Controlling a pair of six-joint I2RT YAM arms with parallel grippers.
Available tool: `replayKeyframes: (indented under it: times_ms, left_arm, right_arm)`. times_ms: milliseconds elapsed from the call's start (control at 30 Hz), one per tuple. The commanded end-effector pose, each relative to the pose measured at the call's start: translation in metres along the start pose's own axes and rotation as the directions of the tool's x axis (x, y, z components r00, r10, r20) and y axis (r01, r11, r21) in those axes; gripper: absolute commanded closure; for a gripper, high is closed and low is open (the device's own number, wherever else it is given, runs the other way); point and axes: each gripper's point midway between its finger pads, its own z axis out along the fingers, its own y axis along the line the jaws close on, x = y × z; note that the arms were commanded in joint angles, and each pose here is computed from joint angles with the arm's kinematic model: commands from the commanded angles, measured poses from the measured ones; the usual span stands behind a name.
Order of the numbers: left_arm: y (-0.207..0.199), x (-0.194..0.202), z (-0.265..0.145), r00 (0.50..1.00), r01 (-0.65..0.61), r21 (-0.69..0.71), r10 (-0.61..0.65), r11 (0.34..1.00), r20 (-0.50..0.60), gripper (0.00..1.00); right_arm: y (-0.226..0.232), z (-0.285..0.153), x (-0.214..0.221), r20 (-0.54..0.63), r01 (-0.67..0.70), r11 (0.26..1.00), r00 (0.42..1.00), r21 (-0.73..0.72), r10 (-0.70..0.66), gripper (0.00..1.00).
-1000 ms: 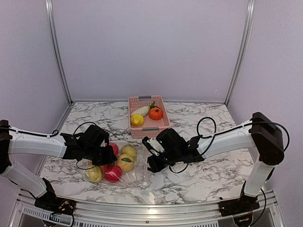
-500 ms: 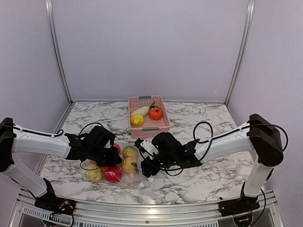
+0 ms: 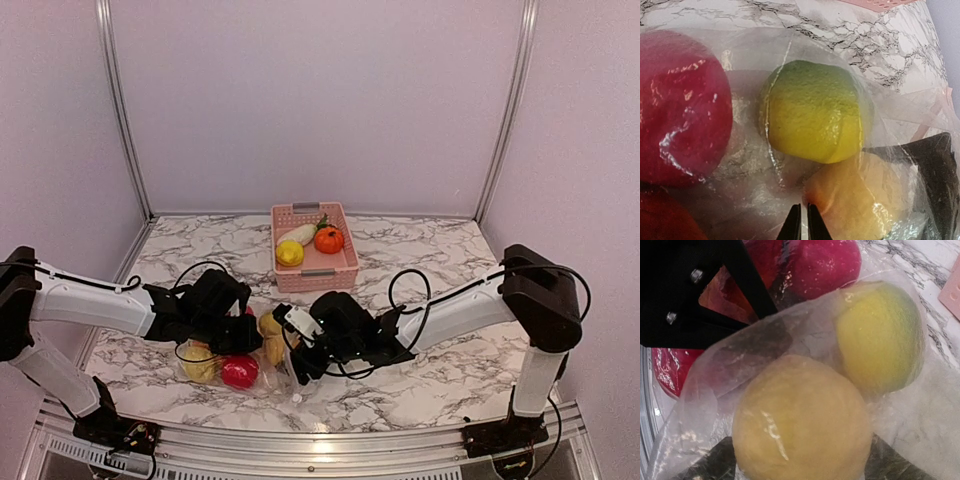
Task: Open the zip-top bag and remove the fake food
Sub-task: Pick up the fake fruit from the zipper food storage bag.
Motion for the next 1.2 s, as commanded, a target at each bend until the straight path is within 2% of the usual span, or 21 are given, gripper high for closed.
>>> replayKeyframes:
  times_ms: [0,133,200,600,867,1167]
  left_arm:
    - [-0.018,-0.001,0.003,1.0,-0.013,0.044,0.014,0.999,-0.013,0.94]
    - [-0.02,-0.001,0.004,1.0,-0.018,0.049,0.019,0.999,-0.014,0.94]
    - [-0.019,0.0,0.003,1.0,-0.019,0.043,0.019,0.999,-0.011,0.94]
    - [0.009,0.001,-0.006,0.999,0.045,-0.011,-0.044,0.999,0.026,0.94]
    - [0.014,-0.003,-0.009,0.998,0.054,-0.021,-0.053,0.998,0.039,0.94]
    - [0.012,-0.005,-0.011,0.998,0.054,-0.01,-0.053,0.999,0.045,0.95]
  right_arm:
    - [0.004,0.004,-0.023,0.062,0.025,1.0,0.998,0.016,-0.026,0.15]
    - [0.003,0.008,-0.023,0.059,0.015,1.0,0.998,0.02,-0.017,0.15]
    - [0.002,0.011,-0.02,0.048,0.008,1.0,0.999,0.024,-0.009,0.18]
    - [0.003,-0.003,-0.019,0.031,-0.021,1.0,0.999,0.022,0.02,0.58]
    - [0.012,-0.031,-0.029,0.049,-0.057,0.998,0.997,-0.01,0.057,0.63]
    - [0.013,-0.059,-0.018,0.023,-0.103,0.995,0.994,-0.012,0.103,0.66]
